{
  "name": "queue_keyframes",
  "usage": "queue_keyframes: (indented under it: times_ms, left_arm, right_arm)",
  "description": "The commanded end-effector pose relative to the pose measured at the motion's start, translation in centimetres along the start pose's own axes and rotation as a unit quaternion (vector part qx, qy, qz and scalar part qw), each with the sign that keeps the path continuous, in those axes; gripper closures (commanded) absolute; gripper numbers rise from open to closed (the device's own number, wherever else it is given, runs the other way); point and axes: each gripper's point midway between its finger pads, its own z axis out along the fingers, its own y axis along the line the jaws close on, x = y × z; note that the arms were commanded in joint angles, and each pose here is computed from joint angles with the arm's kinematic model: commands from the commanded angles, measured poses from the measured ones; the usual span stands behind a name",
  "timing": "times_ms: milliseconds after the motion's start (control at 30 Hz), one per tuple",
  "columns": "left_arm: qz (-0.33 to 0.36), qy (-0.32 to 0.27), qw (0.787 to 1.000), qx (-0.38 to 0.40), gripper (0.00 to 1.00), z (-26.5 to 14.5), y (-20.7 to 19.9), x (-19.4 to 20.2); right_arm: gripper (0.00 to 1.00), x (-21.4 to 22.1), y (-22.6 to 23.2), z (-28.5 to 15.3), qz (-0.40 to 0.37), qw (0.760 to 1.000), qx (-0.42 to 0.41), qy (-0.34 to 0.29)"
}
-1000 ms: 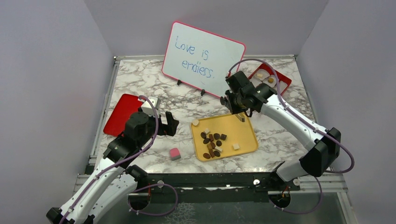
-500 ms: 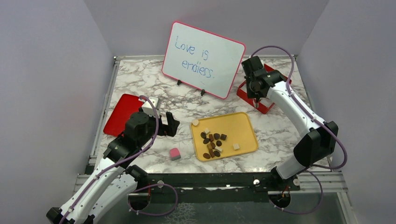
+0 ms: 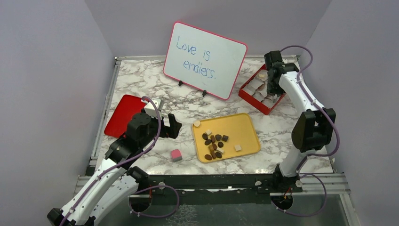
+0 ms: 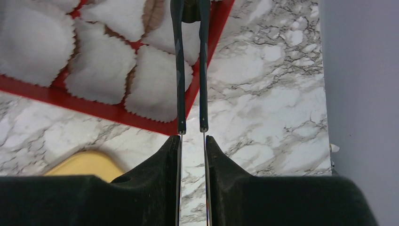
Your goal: Pack the chocolate
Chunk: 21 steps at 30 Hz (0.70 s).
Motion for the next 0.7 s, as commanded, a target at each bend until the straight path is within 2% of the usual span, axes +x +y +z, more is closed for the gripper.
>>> queue_keyframes:
  times_ms: [0, 300, 667]
  left_arm:
    - [-0.001, -0.01, 1.0, 0.016, 0.01, 0.1, -0.6, -0.4]
    - [0.001, -0.014, 1.0, 0.017, 0.01, -0.1, -0.7, -0.4]
    - [0.006, -0.008, 1.0, 0.021, 0.01, 0.1, -1.1, -0.1]
  right_arm:
    - [0.74, -1.9, -1.1, 1.6, 0.02, 1.0, 0.015, -0.009]
    - [0.74, -4.2, -0.9, 4.3, 0.027, 0.999, 0.016, -0.016]
    - [0.73, -5.3, -2.1, 6.9, 0.045, 0.998, 0.04, 0.007]
